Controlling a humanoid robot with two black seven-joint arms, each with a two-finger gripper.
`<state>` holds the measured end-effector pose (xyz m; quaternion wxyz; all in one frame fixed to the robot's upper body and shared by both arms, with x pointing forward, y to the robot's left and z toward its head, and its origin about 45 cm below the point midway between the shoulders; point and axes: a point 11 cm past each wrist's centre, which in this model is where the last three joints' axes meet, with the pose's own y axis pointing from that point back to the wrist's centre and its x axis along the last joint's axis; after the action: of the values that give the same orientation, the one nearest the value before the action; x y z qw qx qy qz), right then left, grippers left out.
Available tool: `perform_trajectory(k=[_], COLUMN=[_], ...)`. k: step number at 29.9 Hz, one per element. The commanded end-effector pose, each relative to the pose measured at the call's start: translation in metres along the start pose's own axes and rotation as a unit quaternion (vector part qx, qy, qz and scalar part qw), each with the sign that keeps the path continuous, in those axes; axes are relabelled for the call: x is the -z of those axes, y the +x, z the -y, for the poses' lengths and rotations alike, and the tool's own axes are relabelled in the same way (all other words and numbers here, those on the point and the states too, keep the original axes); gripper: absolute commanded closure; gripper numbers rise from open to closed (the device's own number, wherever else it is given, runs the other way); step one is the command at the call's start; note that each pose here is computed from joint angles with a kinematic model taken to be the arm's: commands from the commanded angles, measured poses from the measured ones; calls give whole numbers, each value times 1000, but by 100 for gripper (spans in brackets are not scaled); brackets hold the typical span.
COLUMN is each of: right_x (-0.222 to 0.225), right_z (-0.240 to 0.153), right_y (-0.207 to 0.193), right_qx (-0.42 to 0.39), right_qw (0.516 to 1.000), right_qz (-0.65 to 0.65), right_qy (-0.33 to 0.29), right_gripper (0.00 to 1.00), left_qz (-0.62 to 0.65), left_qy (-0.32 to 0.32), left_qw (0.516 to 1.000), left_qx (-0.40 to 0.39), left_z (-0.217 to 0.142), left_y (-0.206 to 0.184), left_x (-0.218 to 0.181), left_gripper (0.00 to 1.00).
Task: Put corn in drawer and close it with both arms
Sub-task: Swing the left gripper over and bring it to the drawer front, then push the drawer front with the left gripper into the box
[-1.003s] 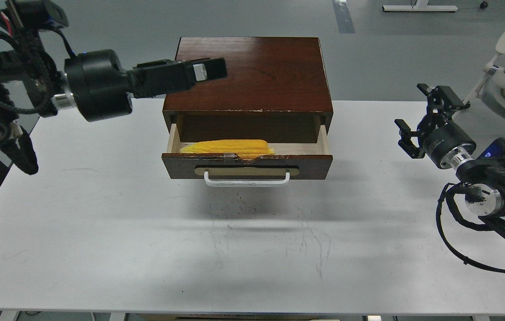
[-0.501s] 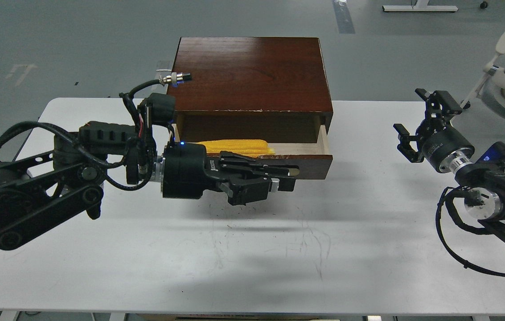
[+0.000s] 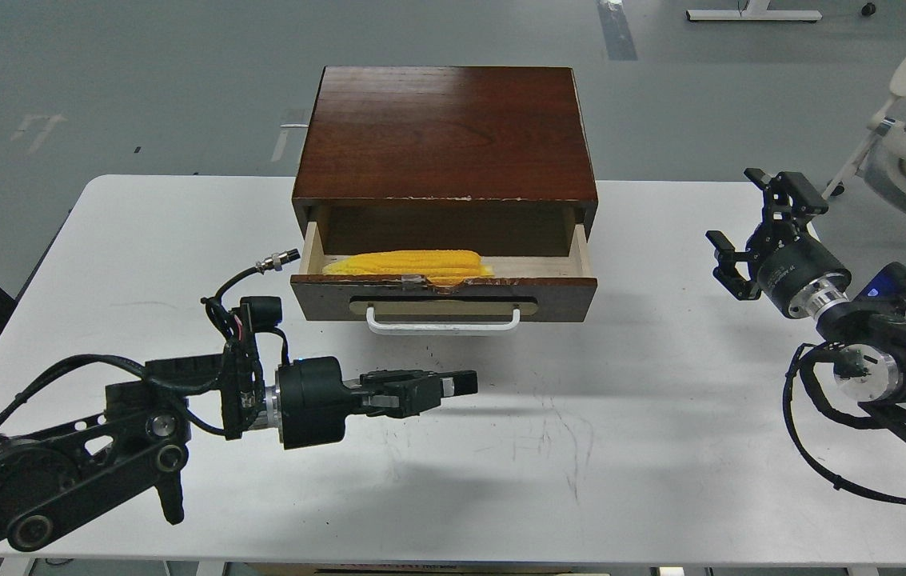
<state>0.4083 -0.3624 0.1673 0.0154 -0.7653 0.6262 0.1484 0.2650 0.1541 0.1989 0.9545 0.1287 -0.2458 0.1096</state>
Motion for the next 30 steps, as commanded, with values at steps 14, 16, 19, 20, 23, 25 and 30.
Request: perform_trajectory(k=[14, 16, 19, 20, 23, 25, 30], right_x=[-5, -5, -6, -6, -6, -6, -8], right_z=[-3, -3, -3, -3, -3, -3, -5], right_y=[2, 3, 3, 3, 3, 3, 3], right_qx=[-2, -3, -4, -4, -4, -4, -5], right_qw=[1000, 1000, 1000, 1000, 1000, 1000, 1000], right_qz=[1, 1, 1, 1, 1, 1, 2], right_qy=[-4, -5, -6, -6, -6, -6, -8], right_gripper=[0, 0, 0, 0, 0, 0, 0], left_qz=[-27, -27, -27, -27, -28, -28, -39], left_qy=[43, 44, 42, 41, 43, 45, 47], left_qw=[998, 998, 997, 997, 997, 996, 995], left_qx=[-39, -42, -52, -55, -63, -67, -80], left_z=[2, 3, 3, 3, 1, 0, 0], left_y=[9, 12, 18, 20, 25, 27, 33], left_x=[36, 37, 36, 36, 38, 39, 43], left_gripper=[100, 100, 100, 100, 100, 100, 100])
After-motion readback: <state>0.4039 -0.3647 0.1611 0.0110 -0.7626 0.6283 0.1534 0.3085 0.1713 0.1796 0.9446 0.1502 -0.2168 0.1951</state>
